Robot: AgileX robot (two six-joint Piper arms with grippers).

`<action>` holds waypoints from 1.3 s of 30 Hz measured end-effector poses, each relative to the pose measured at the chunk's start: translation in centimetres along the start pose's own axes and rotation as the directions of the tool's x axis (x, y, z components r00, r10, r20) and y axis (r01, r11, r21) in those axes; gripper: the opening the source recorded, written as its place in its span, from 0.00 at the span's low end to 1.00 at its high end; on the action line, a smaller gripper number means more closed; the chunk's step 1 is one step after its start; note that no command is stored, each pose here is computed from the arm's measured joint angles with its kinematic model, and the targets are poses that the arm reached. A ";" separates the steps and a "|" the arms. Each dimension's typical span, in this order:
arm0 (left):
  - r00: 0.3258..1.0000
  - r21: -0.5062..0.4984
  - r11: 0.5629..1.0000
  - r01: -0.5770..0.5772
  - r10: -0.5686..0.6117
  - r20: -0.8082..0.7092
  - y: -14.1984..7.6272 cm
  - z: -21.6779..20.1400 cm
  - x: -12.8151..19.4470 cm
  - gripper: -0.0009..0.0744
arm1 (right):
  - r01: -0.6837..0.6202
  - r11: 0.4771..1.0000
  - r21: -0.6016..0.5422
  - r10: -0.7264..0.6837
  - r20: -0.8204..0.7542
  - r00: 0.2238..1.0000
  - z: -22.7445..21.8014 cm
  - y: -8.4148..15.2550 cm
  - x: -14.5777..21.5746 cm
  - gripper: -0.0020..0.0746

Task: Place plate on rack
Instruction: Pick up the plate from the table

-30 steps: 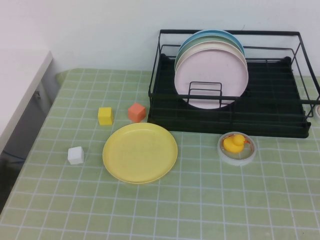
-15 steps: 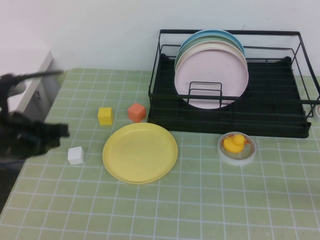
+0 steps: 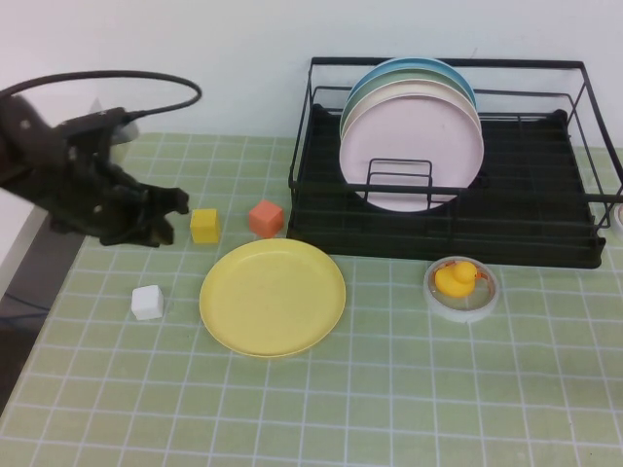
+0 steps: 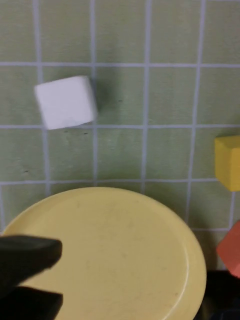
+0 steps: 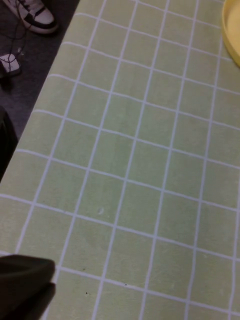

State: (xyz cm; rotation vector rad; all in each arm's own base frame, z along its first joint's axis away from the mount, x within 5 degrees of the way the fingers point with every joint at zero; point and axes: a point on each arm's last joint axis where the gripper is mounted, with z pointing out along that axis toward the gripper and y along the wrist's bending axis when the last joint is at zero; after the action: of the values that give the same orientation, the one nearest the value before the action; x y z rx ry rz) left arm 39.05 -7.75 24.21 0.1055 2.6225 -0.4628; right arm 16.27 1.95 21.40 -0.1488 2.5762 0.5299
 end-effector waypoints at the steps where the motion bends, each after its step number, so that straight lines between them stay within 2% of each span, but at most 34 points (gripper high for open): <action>1: 1.000 0.002 1.000 -0.005 0.005 -0.008 0.1 0.7 -0.5 0.17 | 0.003 1.000 -0.001 -0.003 0.001 1.000 0.0 0.0 0.0 0.02; 4: 1.000 0.003 1.000 -0.015 0.015 -0.020 0.5 2.9 -1.7 0.38 | 0.008 1.000 -0.002 -0.008 0.002 1.000 0.0 0.0 0.0 0.02; 6: 0.999 0.008 1.000 -0.027 0.027 -0.033 0.5 4.4 -2.3 0.45 | 0.011 1.000 -0.002 -0.011 0.002 1.000 0.0 0.0 0.0 0.02; 11: 0.992 0.027 0.999 -0.046 0.049 -0.115 0.4 8.1 -2.6 0.50 | 0.016 1.000 -0.002 -0.016 0.002 1.000 0.0 0.0 0.0 0.02; 16: 0.985 0.037 0.998 -0.050 0.055 -0.166 0.4 9.6 -2.2 0.50 | 0.047 0.998 -0.032 -0.046 0.031 0.998 0.1 0.3 -0.3 0.02; 19: 0.980 0.033 0.998 -0.047 0.052 -0.191 0.3 9.6 -2.0 0.45 | 0.045 0.994 -0.102 -0.037 0.078 0.996 0.7 0.5 -1.2 0.02; 21: 0.978 0.008 0.999 -0.050 0.051 -0.204 0.5 9.5 -1.9 0.34 | 0.022 0.987 -0.161 -0.005 0.104 0.995 1.6 0.4 -2.3 0.02; 23: 0.977 -0.024 0.998 -0.058 0.052 -0.209 0.7 9.1 -2.0 0.18 | 0.008 0.977 -0.212 0.015 0.108 0.994 2.7 0.3 -3.5 0.02; 26: 0.981 -0.052 0.996 -0.070 0.059 -0.187 0.6 7.7 -2.5 0.06 | -0.006 0.962 -0.273 0.025 0.066 0.998 5.3 0.7 -5.6 0.02; 32: 0.992 -0.047 0.995 -0.092 0.088 -0.085 -1.2 1.9 -3.9 0.02 | 0.056 0.928 -0.368 -0.069 -0.023 0.997 11.5 4.7 -8.9 0.02; 39: 0.988 -0.054 0.990 -0.127 0.131 0.079 -3.7 -7.6 -3.8 0.01 | 0.111 0.920 -0.376 -0.131 -0.027 0.991 17.7 9.2 -11.9 0.03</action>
State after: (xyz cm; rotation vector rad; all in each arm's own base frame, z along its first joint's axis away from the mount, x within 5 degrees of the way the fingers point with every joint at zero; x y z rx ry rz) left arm 38.48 -8.58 33.45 0.2339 2.5252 -0.3503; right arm 32.76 17.44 16.34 -0.4551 2.4663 0.9780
